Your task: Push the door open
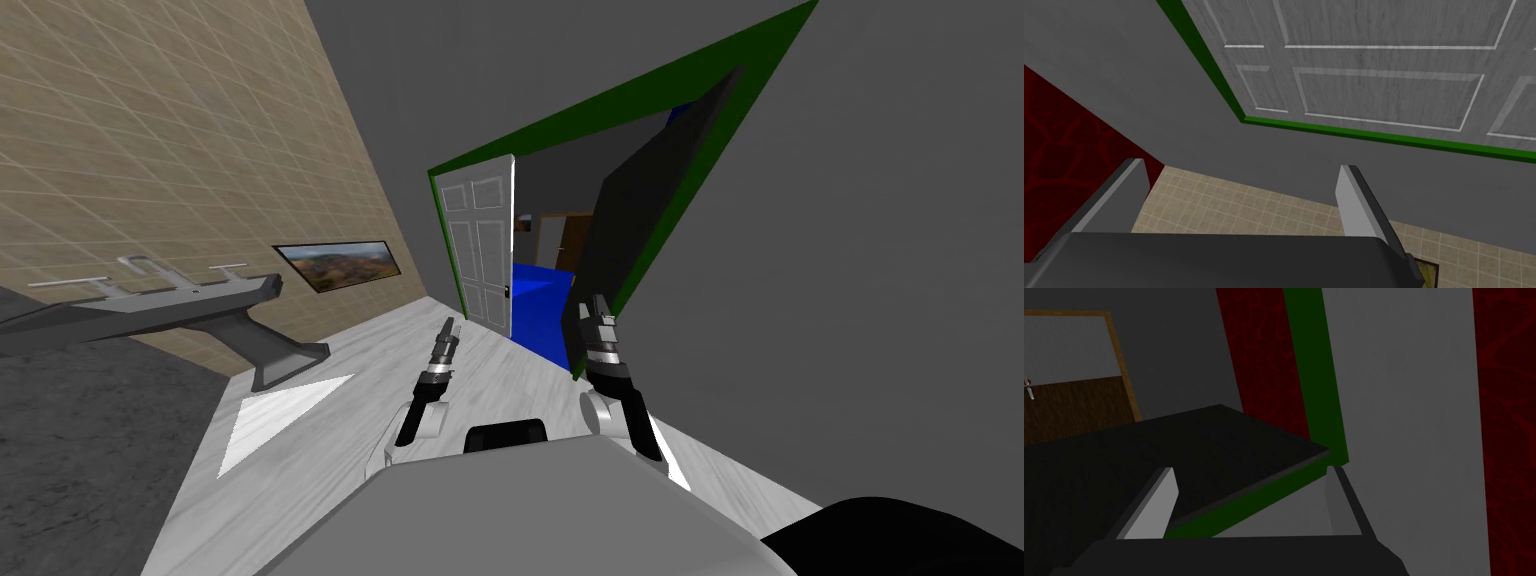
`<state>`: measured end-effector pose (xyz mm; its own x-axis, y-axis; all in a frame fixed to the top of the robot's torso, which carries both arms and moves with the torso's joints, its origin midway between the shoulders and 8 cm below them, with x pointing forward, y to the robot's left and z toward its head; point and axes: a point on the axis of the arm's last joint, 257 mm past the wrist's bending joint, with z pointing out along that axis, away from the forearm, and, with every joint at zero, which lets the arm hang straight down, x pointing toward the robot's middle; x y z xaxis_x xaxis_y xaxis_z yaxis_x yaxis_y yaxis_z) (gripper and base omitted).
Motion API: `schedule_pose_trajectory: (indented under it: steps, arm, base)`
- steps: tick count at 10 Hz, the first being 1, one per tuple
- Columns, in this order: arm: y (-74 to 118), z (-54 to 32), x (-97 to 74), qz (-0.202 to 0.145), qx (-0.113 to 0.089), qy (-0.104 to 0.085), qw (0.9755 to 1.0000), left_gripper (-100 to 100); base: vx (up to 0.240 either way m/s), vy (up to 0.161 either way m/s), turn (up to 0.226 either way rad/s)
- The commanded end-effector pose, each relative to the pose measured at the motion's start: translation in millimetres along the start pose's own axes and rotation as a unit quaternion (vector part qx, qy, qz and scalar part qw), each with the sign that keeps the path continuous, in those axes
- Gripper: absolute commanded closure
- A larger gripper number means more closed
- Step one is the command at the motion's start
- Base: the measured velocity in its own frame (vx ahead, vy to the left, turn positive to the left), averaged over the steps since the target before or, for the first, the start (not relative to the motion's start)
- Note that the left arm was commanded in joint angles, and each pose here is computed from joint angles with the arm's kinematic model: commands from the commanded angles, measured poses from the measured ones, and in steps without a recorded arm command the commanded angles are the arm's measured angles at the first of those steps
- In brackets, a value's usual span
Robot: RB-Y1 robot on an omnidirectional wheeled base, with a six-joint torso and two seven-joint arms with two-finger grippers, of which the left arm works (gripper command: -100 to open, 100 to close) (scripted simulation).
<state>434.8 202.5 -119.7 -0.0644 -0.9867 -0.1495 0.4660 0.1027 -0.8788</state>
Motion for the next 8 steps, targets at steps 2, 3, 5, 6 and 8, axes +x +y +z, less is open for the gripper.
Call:
schedule_pose_trajectory:
  steps: [2, 3, 5, 6, 8]
  arm:
    - [13.6, -0.8, 8.6, -0.006, -0.009, 0.009, 0.9999, -100]
    - [18.9, -1.2, 11.5, -0.008, -0.013, 0.013, 0.9998, -100]
    - [29.7, -2.2, 17.6, -0.012, -0.020, 0.020, 0.9995, -100]
    - [35.1, -2.8, 20.8, -0.015, -0.024, 0.023, 0.9993, -100]
    - [45.9, -4.2, 27.1, -0.019, -0.031, 0.031, 0.9989, -100]
  base:
    - [0.095, 0.014, -0.018]
    - [0.086, 0.019, -0.015]
    - [0.095, 0.018, -0.018]
    - [0.102, 0.021, -0.018]
    - [0.099, 0.014, -0.018]
